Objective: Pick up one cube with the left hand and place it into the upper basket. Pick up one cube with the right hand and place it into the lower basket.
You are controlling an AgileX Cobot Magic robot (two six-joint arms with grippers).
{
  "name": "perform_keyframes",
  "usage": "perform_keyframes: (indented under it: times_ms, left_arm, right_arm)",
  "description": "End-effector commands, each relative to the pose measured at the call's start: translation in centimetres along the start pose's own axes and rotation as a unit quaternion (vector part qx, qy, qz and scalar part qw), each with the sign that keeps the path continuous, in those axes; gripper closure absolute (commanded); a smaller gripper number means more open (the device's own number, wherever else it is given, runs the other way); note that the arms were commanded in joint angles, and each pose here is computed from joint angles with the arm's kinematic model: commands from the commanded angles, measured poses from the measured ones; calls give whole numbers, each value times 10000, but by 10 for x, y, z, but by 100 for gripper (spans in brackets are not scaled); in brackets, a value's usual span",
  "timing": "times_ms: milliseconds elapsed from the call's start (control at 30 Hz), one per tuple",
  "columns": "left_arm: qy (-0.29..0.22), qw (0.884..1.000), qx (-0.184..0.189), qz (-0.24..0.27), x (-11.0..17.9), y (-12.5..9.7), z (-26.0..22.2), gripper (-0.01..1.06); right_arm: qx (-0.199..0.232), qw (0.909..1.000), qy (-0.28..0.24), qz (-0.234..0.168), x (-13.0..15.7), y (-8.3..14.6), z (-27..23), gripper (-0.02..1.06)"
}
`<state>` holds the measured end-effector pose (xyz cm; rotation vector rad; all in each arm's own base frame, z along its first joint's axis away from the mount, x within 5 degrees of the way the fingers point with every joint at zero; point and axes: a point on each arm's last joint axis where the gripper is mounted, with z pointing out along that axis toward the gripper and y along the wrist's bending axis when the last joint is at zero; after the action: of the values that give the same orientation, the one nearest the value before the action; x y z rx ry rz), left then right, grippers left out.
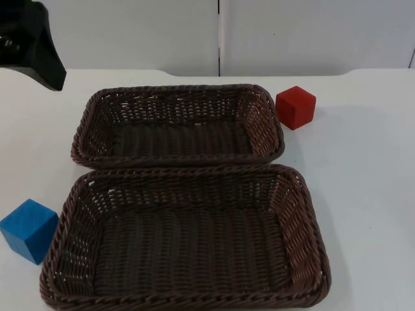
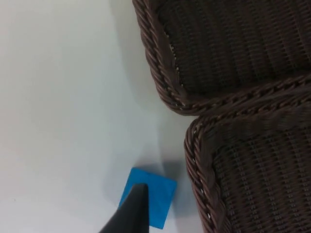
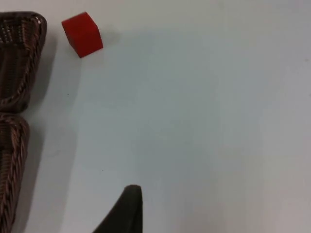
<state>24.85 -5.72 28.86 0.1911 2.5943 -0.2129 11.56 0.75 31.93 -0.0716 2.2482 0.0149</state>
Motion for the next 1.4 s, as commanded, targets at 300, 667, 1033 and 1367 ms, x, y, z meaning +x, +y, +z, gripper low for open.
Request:
perform_keyframes:
  times_ms: [300,667,1033,1367]
  left_arm:
    - [252,9997,47,-24,16,0,11,0]
    - [343,9992,-154,-108,39,12,32,0]
    - [515,9981,39,-340,39,42,46,0]
    - [1260,9917,-255,-14,50,73,75,0]
  right_arm:
    - [-37,9986,516,-127,-71,4,68,-1]
    - [-151,9972,672,-306,-82,7,89,-1]
    - [-151,9974,637,-316,-83,7,89,-1]
    - [-151,9975,616,-317,-83,7,89,-1]
